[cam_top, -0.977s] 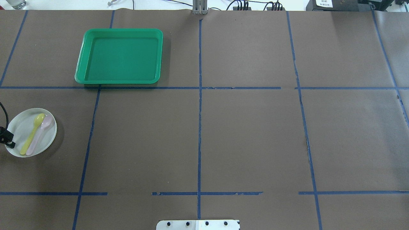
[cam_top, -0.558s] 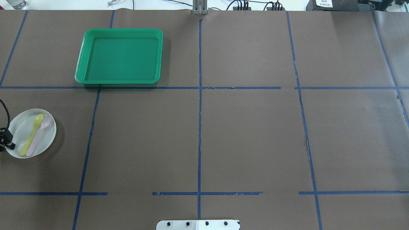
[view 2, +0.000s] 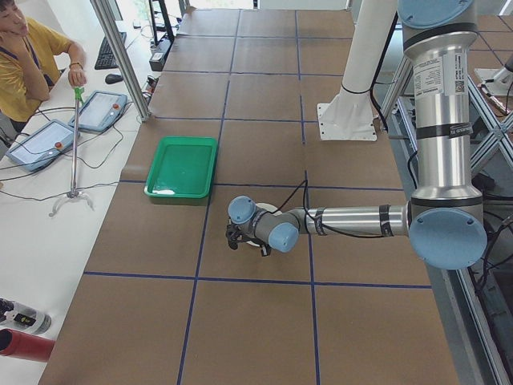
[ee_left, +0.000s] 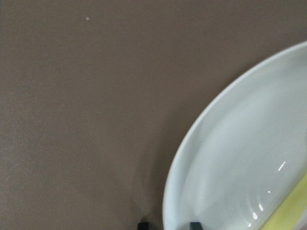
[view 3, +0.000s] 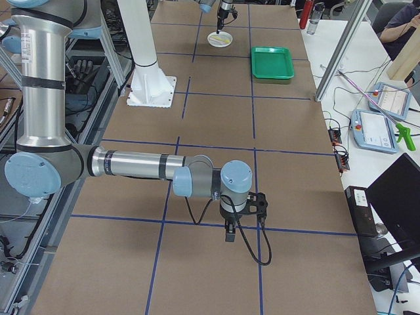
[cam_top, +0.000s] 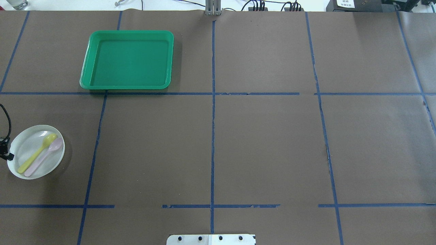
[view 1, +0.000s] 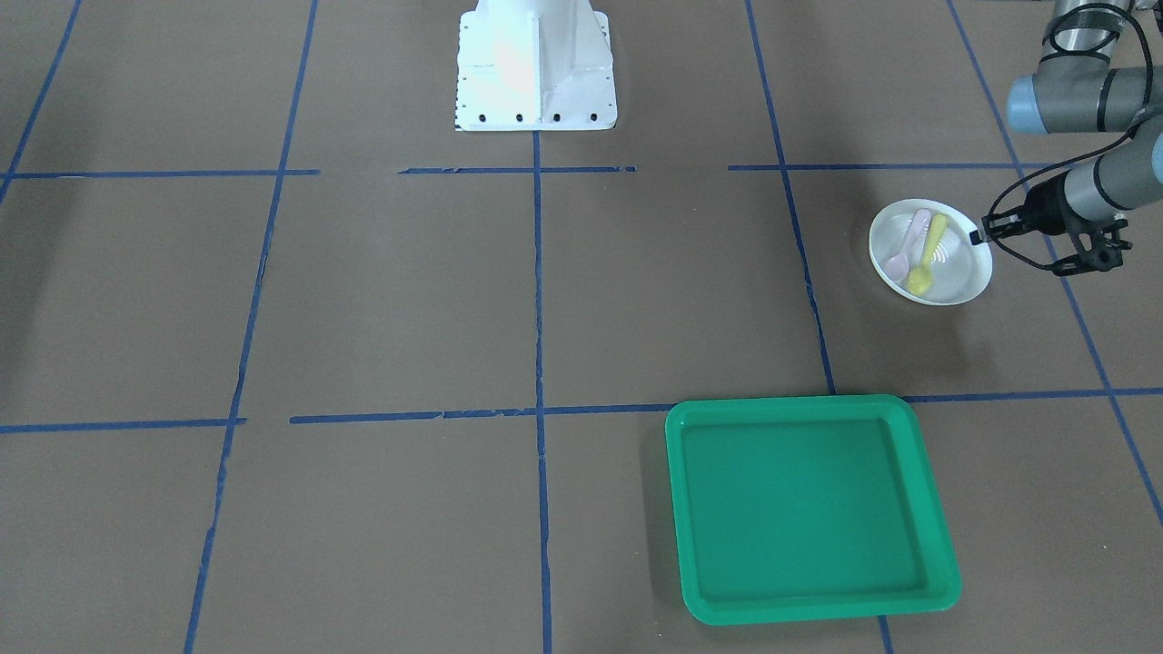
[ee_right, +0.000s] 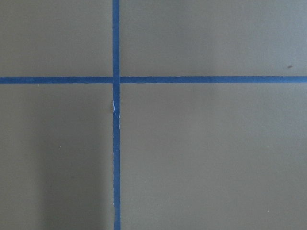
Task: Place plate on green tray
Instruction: 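Lift the plate with the left gripper and carry it toward the green tray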
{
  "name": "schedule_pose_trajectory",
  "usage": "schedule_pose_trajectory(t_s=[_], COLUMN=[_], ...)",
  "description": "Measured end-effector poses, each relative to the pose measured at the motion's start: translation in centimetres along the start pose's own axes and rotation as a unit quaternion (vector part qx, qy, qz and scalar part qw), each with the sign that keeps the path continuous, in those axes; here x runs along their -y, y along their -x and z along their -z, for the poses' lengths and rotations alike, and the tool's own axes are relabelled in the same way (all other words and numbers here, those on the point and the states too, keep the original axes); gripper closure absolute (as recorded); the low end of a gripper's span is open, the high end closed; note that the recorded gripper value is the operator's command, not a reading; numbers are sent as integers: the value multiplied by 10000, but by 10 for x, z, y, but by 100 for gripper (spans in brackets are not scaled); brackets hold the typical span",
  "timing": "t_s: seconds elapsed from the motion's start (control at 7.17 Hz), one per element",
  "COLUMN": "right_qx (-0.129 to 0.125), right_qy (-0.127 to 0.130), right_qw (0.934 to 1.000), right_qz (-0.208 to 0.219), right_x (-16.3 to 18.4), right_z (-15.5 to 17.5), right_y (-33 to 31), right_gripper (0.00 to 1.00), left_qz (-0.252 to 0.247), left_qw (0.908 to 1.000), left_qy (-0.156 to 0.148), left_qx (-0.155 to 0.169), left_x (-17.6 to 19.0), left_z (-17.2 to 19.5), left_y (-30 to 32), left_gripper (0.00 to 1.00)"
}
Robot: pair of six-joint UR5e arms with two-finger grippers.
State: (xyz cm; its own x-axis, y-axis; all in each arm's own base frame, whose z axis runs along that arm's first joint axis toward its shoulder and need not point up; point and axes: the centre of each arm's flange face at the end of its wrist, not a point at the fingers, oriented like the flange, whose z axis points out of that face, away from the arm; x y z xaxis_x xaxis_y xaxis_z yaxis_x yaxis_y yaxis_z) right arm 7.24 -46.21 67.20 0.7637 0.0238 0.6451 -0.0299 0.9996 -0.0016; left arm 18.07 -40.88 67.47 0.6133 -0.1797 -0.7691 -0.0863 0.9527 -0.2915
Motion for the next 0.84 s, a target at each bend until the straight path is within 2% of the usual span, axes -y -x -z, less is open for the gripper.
schedule_pose_trajectory(t_s=[0.28,0.84], right_qx=[0,0], right_qy=[0,0], right_qw=[10000,10000], right_qz=[0,0], right_x=[0,0], right_z=[0,0], right_y=[0,0], right_gripper=[0,0], left_qz=[19,486], left_qw=[9999,9947], left_qy=[4,-391], left_qx=[-121,-821], left_x=[-1,26], left_z=[8,86], left_y=[-1,-12], left_gripper=[100,100])
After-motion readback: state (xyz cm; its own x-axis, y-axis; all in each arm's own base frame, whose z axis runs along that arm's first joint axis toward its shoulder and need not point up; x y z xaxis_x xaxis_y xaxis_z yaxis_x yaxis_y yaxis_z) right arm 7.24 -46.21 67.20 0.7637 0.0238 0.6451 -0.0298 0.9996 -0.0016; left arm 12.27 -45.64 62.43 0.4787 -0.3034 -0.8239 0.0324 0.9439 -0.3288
